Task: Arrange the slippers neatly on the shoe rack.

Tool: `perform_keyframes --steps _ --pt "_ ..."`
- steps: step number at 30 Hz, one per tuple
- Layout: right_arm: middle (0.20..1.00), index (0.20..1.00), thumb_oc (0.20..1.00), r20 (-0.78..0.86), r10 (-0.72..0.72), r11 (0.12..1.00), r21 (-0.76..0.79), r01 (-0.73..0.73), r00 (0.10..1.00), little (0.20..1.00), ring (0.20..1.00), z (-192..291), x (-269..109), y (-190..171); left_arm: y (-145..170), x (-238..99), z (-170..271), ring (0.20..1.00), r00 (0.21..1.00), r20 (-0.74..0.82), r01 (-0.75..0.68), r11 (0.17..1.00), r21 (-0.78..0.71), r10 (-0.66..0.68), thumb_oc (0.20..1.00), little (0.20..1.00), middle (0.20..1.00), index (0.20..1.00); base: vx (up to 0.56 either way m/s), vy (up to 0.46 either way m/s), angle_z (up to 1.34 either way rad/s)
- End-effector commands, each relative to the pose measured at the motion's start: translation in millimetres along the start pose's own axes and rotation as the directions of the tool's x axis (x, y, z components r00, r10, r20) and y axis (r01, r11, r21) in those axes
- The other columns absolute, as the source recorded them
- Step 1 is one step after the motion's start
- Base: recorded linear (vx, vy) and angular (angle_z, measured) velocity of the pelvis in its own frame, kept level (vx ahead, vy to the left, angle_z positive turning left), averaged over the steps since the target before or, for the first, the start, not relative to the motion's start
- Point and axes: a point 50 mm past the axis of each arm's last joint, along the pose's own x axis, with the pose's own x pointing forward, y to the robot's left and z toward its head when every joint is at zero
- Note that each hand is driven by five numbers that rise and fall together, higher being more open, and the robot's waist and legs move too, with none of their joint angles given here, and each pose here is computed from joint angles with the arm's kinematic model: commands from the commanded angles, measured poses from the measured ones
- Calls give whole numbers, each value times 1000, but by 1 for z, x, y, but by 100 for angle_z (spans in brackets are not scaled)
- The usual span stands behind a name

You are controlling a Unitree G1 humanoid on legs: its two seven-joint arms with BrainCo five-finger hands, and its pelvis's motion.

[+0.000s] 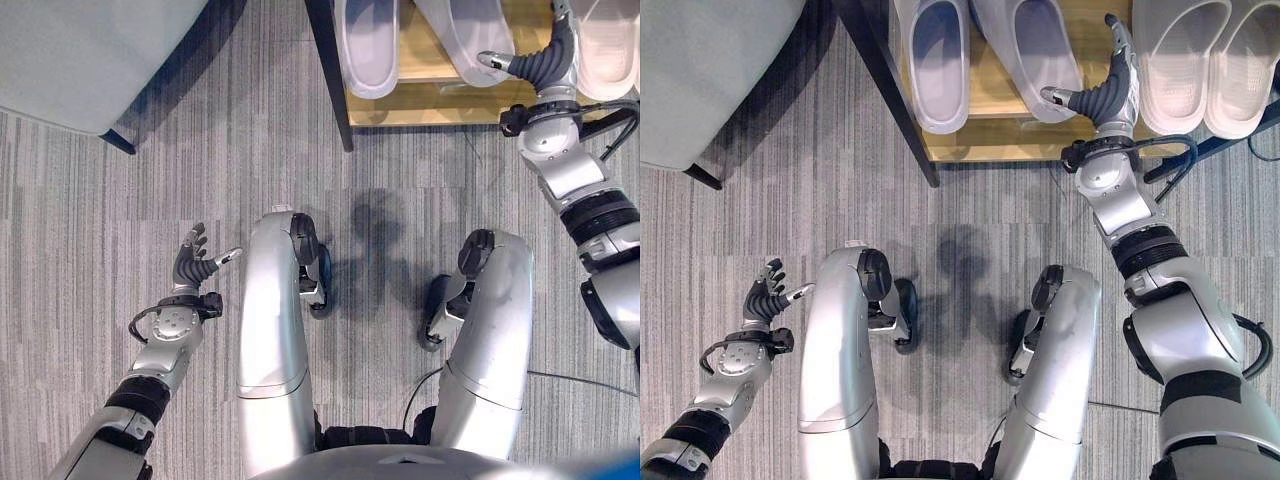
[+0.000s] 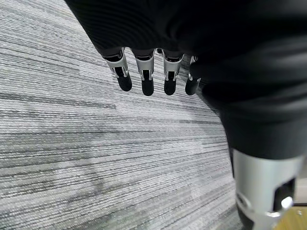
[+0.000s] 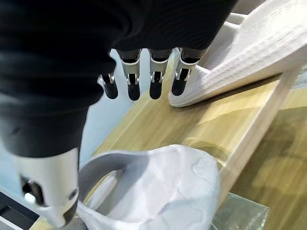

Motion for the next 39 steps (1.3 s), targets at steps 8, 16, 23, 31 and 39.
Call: perform_keyframes --steps 8,16,23,31,39 --pt "1000 1000 1000 92 28 990 132 -40 995 1000 1000 25 -4 13 0 3 1 1000 997 13 -72 997 -33 73 1000 1000 1000 1000 0 0 0" --pt "1000 1000 1000 148 45 983 170 -70 988 1000 1000 32 -17 17 -3 4 4 1000 997 22 -76 996 -36 77 1000 1000 1000 1000 0 0 0" --pt "1000 1000 1000 139 64 965 244 -97 988 1000 1000 25 -36 21 -7 4 4 1000 996 20 -82 996 -36 83 1000 1000 1000 1000 0 0 0" --pt "1000 1000 1000 187 -1 987 156 -28 982 1000 1000 21 -44 13 -12 1 -3 1000 997 9 -80 996 -30 81 1000 1000 1000 1000 0 0 0" --pt "1000 1000 1000 155 -184 981 96 170 971 1000 1000 18 -21 -9 -11 -7 -13 1000 998 4 -56 998 6 56 1000 1000 1000 1000 0 0 0"
